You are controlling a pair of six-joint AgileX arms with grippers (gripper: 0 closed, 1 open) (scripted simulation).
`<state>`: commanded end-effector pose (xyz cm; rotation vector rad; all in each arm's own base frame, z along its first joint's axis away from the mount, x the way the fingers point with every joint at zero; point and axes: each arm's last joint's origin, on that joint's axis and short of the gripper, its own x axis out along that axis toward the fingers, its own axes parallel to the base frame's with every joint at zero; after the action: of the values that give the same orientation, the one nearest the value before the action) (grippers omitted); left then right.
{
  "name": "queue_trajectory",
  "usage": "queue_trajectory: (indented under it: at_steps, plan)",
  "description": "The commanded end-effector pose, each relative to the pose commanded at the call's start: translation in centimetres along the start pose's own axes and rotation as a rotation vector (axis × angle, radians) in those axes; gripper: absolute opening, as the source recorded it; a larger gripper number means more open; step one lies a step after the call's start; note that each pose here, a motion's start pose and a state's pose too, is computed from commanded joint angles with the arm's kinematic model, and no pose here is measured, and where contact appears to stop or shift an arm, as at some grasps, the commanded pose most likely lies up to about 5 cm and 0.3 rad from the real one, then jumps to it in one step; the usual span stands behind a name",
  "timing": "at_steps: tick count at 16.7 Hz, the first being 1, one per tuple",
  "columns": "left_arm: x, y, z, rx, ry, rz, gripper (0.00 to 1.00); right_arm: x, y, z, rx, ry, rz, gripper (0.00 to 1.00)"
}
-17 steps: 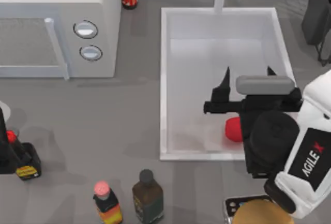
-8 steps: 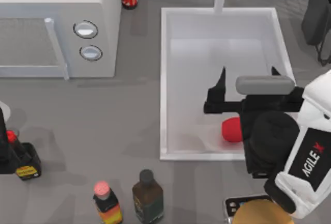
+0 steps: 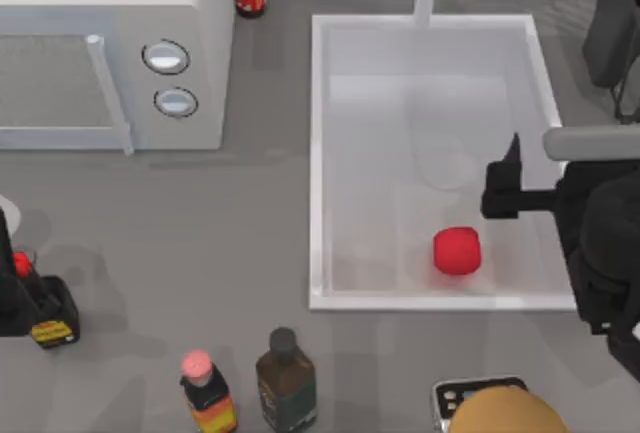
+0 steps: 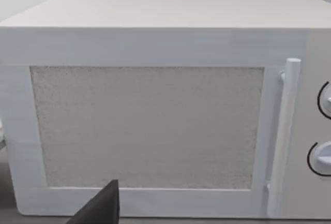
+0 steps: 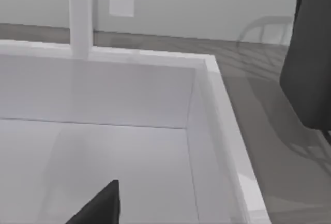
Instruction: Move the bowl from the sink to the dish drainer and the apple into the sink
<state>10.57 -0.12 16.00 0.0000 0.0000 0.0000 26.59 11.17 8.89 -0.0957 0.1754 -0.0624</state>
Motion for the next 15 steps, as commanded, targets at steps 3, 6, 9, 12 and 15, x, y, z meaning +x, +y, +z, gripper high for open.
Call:
queue_trajectory:
  at_steps: [3,6,9,12,15]
  plan:
    - [0.0,0.0,0.0,0.0,0.0,0.0,1.0,-1.7,-4.3,1.6,-0.008,0.089,-0.027,1.0]
    - [0.0,0.0,0.0,0.0,0.0,0.0,1.0,-4.1,-7.3,3.5,0.017,0.103,-0.035,1.0]
    - [0.0,0.0,0.0,0.0,0.0,0.0,1.0,-6.6,-9.5,3.6,0.031,0.127,-0.034,1.0]
    - [0.0,0.0,0.0,0.0,0.0,0.0,1.0,-8.8,-10.9,2.5,0.031,0.177,-0.035,1.0]
    - [0.0,0.0,0.0,0.0,0.0,0.0,1.0,-10.5,-11.9,1.8,0.046,0.189,-0.039,1.0]
